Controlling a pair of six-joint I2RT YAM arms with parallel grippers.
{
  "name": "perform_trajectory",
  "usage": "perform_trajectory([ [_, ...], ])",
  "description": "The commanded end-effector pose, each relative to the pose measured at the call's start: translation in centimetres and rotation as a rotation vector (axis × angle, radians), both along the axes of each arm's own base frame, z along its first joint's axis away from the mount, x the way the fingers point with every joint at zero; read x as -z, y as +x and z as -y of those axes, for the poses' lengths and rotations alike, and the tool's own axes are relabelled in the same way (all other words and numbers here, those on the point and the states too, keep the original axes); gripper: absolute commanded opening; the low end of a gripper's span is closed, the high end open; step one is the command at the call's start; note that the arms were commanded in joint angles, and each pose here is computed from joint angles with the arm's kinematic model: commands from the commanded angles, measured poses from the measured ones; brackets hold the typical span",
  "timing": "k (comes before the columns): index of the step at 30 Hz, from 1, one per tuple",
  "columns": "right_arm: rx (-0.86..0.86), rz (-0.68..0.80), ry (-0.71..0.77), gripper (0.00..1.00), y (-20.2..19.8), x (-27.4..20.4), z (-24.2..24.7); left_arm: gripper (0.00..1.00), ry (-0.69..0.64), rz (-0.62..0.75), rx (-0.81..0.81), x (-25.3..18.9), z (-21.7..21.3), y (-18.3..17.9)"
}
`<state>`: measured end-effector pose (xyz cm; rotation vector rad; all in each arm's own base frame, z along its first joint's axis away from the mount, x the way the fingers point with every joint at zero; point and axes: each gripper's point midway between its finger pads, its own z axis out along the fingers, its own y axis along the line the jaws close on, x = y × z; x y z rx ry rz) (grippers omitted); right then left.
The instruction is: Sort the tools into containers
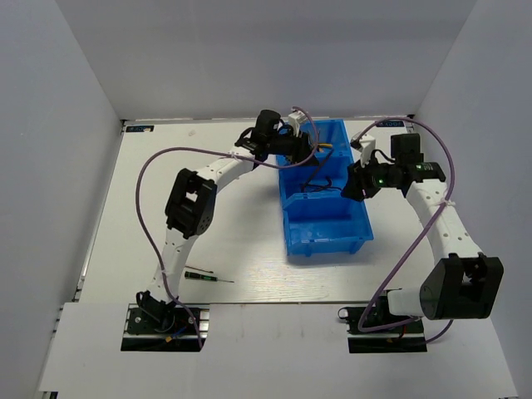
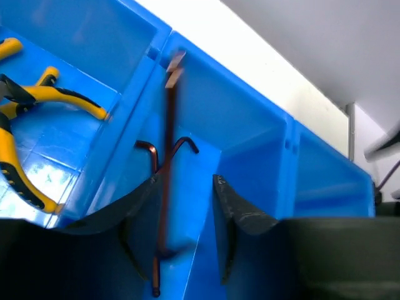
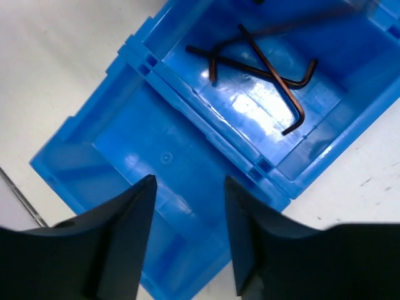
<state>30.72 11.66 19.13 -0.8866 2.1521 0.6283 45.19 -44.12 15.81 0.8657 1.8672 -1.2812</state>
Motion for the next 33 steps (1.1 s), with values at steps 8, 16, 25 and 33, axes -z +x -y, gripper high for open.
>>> perform_trajectory([
  [8,-0.004,-0.014,0.131,0.91,-0.4,-0.7,-1.6,0.72,0.085,0.196,-0.421,-12.6,-9.2,-1.4],
  [16,-0.244,-0.092,0.168,0.0,-1.2,-1.5,-7.6,0.59,0.203,-0.308,-1.295,-7.1,-29.2,-11.7],
  [25,-0.37,-0.193,0.0,0.28,-3.2,1.6,-17.4,0.65,0.258,-0.851,-1.828,4.2,-39.8,-27.1],
  [33,-0.328,-0.184,0.018,0.33,-4.4,2.4,-18.0,0.67,0.358,-0.932,-2.009,8.5,-42.2,-29.6],
])
